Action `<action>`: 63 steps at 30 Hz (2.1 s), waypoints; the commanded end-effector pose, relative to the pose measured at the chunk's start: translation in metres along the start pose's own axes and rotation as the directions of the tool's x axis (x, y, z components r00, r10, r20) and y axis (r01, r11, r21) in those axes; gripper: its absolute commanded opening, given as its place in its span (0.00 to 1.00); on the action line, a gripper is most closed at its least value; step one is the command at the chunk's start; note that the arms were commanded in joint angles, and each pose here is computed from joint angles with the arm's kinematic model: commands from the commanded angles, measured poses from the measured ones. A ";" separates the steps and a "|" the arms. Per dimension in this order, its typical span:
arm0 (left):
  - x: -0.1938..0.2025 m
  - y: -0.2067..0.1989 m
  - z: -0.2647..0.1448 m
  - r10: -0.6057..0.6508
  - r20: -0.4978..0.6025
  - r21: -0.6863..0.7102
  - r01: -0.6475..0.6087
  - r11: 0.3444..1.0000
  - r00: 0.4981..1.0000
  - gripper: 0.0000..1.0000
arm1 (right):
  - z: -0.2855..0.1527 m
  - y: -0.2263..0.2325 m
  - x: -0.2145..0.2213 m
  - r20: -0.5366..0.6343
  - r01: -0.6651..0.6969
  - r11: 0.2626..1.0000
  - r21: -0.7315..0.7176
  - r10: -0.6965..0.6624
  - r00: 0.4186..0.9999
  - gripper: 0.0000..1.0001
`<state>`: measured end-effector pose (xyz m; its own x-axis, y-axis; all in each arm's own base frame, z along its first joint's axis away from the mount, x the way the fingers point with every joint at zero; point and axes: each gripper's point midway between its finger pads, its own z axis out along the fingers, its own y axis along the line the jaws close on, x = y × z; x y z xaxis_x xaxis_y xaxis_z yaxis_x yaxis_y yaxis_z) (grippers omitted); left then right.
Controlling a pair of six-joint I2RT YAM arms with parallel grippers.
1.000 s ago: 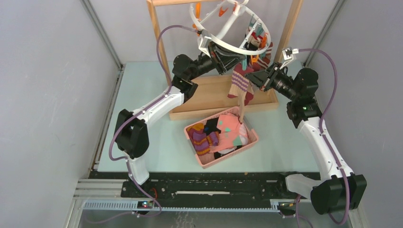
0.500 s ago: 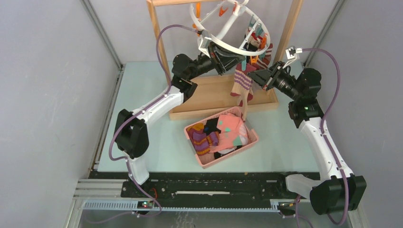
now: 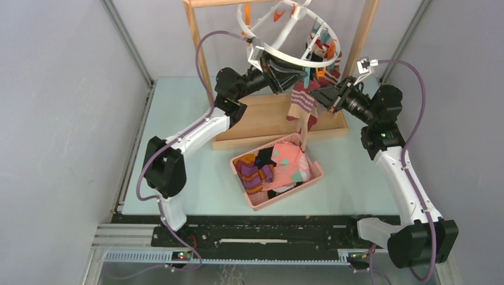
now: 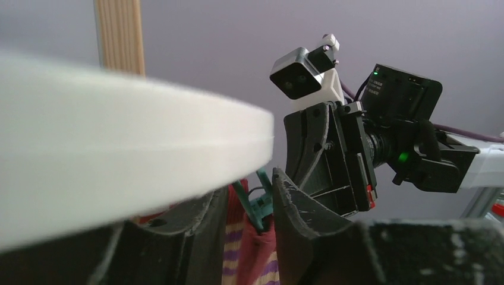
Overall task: Clip the socks to the hanger
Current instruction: Clamp the sock onto the hanger.
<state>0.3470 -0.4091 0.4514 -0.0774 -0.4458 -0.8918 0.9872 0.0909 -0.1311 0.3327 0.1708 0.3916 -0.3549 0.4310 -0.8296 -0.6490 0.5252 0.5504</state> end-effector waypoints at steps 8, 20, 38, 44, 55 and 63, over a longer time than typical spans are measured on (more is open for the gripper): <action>-0.022 -0.041 0.002 0.001 0.024 0.138 -0.005 0.990 1.000 0.56 | -0.005 0.016 -0.019 0.039 0.063 0.998 -0.018 -0.062 0.997 0.00; -0.030 -0.041 -0.001 -0.010 0.048 0.107 0.005 0.994 0.999 0.74 | -0.006 0.017 -0.024 0.053 0.074 0.997 -0.018 -0.073 0.996 0.00; -0.011 -0.007 -0.008 0.005 -0.062 -0.168 -0.015 0.986 0.998 0.95 | -0.001 0.014 -0.022 0.053 0.071 0.997 -0.025 -0.070 0.996 0.00; -0.009 -0.004 -0.009 -0.001 -0.071 -0.191 -0.013 0.981 0.997 0.94 | 0.003 0.009 -0.017 0.034 0.062 0.998 -0.022 -0.061 0.998 0.00; -0.016 -0.009 -0.001 -0.034 -0.046 -0.150 0.027 0.988 0.998 0.90 | 0.009 0.007 -0.015 0.020 0.068 0.997 -0.025 -0.068 0.998 0.00; -0.018 -0.003 0.003 -0.057 -0.032 -0.167 0.051 0.985 0.998 0.84 | 0.010 0.008 -0.015 0.017 0.071 0.997 -0.029 -0.070 0.997 0.00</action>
<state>0.3501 -0.4085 0.4267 -0.1959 -0.3534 -0.9147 0.9290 0.2319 -0.2885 0.3432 0.1740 0.3825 -0.3708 0.4104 -0.8331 -0.6406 0.5364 0.5494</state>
